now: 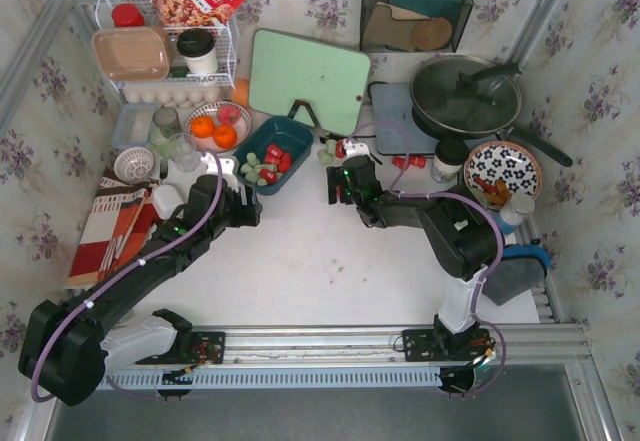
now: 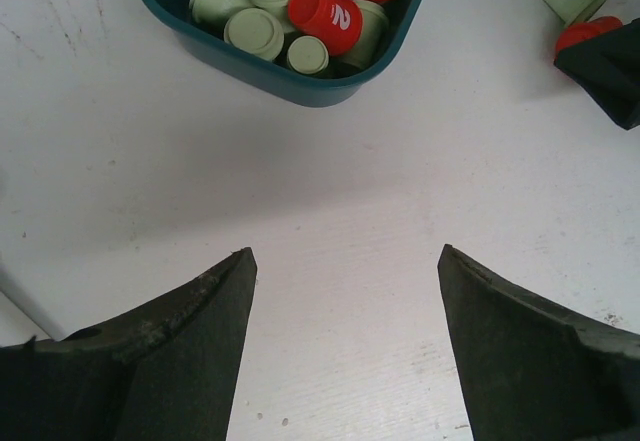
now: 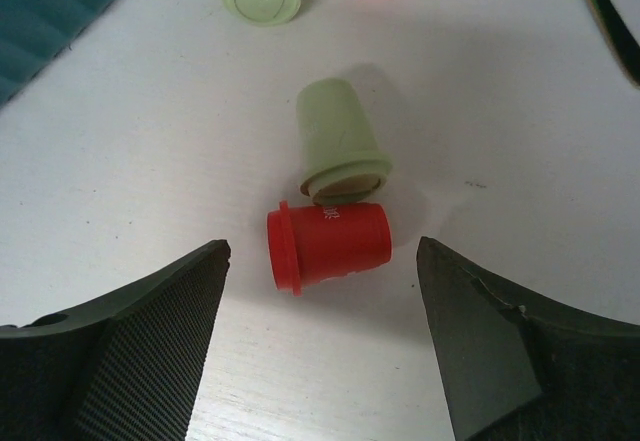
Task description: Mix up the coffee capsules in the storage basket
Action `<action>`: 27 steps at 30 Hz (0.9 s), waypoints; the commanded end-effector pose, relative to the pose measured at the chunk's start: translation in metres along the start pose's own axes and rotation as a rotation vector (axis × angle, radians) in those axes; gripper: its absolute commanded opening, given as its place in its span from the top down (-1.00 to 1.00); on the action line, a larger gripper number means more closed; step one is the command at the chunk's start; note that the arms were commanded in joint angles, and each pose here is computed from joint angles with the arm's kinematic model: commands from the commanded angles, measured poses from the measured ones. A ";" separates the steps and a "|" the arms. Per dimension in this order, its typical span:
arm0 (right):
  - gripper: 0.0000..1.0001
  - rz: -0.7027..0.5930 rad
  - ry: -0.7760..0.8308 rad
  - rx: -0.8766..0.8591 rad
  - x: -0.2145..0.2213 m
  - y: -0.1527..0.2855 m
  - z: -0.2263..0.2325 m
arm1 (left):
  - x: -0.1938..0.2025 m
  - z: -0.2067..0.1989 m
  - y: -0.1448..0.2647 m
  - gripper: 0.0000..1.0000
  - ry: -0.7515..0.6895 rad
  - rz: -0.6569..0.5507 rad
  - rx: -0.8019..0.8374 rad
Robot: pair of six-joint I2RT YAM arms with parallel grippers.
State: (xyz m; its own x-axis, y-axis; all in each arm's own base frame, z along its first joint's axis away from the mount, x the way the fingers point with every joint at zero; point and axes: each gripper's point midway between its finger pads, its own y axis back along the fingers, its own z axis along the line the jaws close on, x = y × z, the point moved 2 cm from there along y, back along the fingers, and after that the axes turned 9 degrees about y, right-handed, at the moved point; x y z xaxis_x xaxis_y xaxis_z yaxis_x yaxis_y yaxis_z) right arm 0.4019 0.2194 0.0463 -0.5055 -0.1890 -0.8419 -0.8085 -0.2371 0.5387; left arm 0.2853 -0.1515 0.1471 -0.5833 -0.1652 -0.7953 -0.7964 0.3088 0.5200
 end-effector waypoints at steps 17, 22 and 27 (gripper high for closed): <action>-0.34 -0.041 -0.037 -0.041 -0.003 -0.010 0.009 | -0.001 -0.003 0.000 -0.52 0.007 -0.005 0.017; -0.14 -0.035 -0.032 -0.037 -0.003 -0.009 0.008 | -0.002 -0.003 0.000 -0.52 0.007 -0.006 0.017; 0.09 -0.044 -0.033 -0.052 -0.010 -0.005 0.011 | -0.002 -0.003 0.000 -0.53 0.009 -0.006 0.018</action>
State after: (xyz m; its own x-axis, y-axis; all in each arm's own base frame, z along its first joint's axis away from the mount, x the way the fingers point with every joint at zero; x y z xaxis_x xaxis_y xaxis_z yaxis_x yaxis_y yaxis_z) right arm 0.4033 0.2283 0.0384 -0.5107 -0.1610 -0.8446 -0.7984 -0.2757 0.5353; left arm 0.2847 -0.1528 0.1473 -0.5860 -0.1654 -0.7932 -0.7930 0.3179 0.5196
